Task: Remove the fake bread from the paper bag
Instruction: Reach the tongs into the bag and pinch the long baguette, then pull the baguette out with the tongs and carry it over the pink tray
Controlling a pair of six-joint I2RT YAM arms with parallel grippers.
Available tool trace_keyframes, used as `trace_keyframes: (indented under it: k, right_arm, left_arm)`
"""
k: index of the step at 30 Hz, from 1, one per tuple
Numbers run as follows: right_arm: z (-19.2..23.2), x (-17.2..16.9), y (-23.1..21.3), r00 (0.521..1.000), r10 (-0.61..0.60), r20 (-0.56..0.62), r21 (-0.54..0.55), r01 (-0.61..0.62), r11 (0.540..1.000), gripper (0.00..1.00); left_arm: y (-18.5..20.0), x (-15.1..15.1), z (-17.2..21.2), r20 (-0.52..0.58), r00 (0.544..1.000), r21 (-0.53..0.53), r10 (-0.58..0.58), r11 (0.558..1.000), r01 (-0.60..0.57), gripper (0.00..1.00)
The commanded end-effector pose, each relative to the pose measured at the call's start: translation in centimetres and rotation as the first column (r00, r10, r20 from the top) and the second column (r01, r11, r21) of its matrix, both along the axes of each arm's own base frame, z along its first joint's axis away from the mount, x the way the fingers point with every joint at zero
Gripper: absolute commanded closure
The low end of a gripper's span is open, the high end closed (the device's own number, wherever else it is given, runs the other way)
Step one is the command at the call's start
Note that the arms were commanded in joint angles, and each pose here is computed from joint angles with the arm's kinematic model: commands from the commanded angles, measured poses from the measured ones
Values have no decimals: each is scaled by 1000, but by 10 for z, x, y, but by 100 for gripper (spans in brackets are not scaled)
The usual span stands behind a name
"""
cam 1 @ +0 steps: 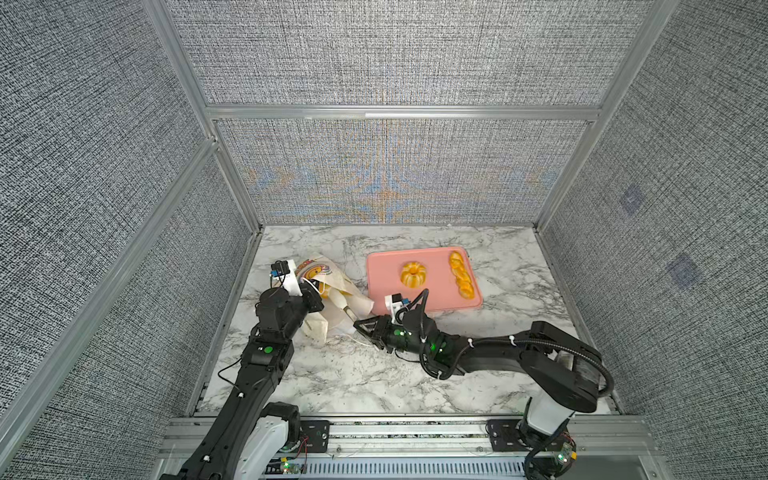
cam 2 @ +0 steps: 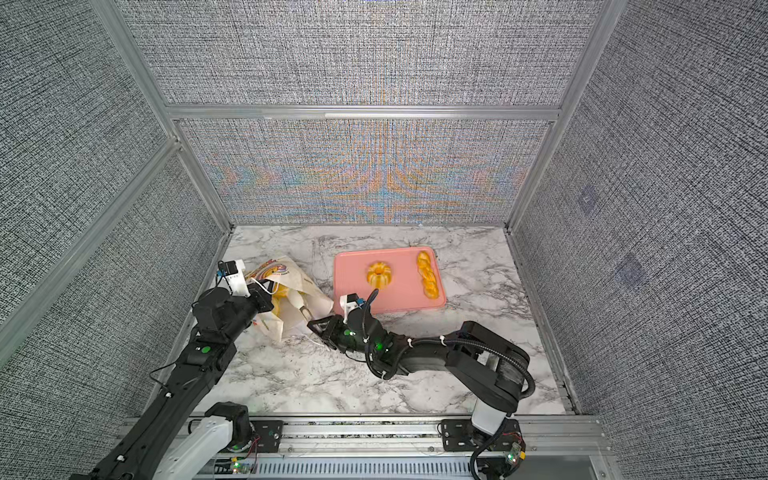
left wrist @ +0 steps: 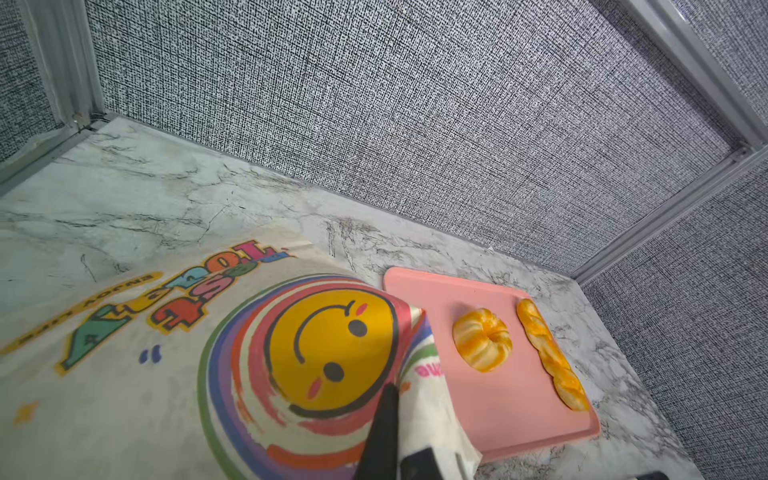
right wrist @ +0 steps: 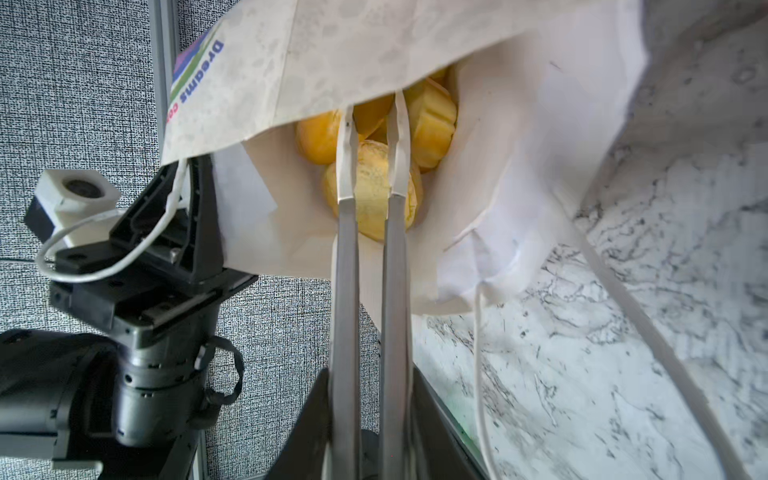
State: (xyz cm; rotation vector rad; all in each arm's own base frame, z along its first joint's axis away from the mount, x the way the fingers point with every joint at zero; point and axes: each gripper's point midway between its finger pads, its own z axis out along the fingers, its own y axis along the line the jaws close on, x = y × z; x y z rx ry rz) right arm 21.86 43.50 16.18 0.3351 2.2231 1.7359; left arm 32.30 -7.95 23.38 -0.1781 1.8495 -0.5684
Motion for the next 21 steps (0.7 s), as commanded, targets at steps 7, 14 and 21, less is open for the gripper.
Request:
trace_keyframes:
  k: [7,14,21]
  right_arm:
    - [1,-30,-14,998,-33,59,-52,36,998,100]
    - [4,-41,-29,984,-98,146,-146,120,982,100]
    - [16,-48,-47,963,-100,250,-274,170,947,100]
  left_arm:
    - [16,10,2,4,995,13,99,995,-99,100]
    - [23,14,-1,-15,987,-13,157,987,-158,100]
    - [32,15,-5,-40,973,-22,226,974,-227,100]
